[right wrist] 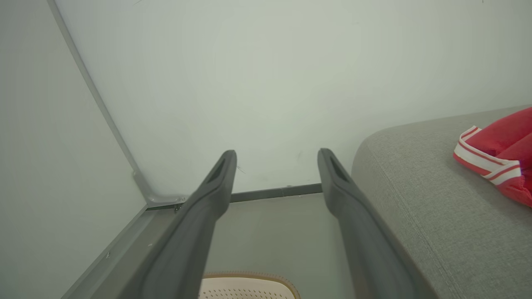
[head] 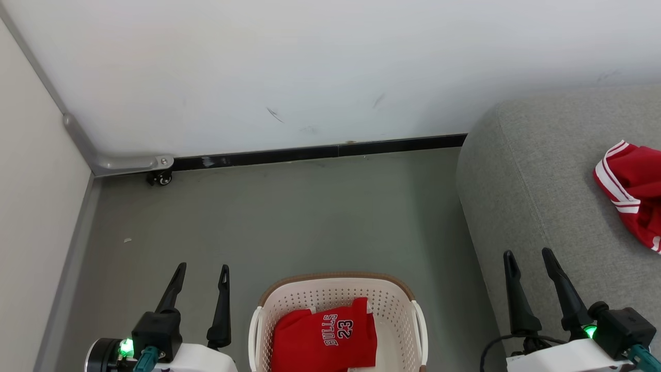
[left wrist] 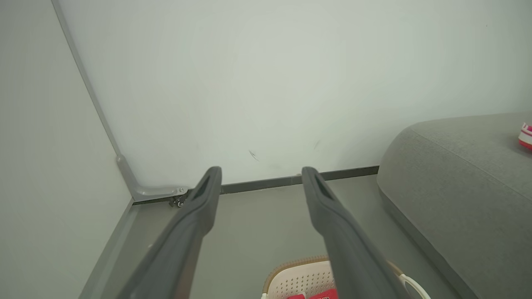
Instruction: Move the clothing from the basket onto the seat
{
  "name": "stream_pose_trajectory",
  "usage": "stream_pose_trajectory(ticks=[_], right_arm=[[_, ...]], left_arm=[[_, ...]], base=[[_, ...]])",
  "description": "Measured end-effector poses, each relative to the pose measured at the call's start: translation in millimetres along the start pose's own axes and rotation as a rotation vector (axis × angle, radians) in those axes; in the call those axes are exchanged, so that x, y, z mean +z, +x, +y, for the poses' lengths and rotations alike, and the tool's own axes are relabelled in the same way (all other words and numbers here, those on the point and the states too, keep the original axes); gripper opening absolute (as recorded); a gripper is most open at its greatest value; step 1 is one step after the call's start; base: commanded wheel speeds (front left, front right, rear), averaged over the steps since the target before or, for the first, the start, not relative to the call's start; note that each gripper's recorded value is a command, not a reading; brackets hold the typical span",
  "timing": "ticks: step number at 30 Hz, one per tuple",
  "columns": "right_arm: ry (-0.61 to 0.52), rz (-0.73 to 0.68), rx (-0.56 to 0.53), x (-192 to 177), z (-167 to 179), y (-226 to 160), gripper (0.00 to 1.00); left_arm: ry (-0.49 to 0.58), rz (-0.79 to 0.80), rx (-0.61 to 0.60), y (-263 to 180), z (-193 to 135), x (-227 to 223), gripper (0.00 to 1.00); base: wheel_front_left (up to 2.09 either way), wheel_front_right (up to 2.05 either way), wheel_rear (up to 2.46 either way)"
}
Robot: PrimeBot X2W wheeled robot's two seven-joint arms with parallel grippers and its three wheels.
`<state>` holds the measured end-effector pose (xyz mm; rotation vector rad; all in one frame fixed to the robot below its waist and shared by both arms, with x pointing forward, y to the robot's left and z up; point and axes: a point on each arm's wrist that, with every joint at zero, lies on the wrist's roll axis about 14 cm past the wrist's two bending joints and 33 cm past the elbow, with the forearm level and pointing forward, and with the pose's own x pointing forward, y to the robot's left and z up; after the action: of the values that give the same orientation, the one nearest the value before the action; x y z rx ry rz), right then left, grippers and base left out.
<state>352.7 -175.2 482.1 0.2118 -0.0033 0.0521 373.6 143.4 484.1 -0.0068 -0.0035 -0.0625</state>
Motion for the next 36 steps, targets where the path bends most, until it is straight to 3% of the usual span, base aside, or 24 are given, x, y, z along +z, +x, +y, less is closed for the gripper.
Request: stream_pose_trajectory(ticks=[18, 36], right_arm=[[-0.004, 0.028, -0.038, -9, -11, -3, 1.0], [-0.058, 0.051, -0.154, -11, -49, -11, 1.0]], left_arm=[[0.032, 0.048, -0.065, 14, -16, -16, 1.0], [0.128, 0.208, -0.286, 34, -65, -74, 1.0]], base=[[0.0, 0.0, 0.0], [0.0, 0.0, 0.0]])
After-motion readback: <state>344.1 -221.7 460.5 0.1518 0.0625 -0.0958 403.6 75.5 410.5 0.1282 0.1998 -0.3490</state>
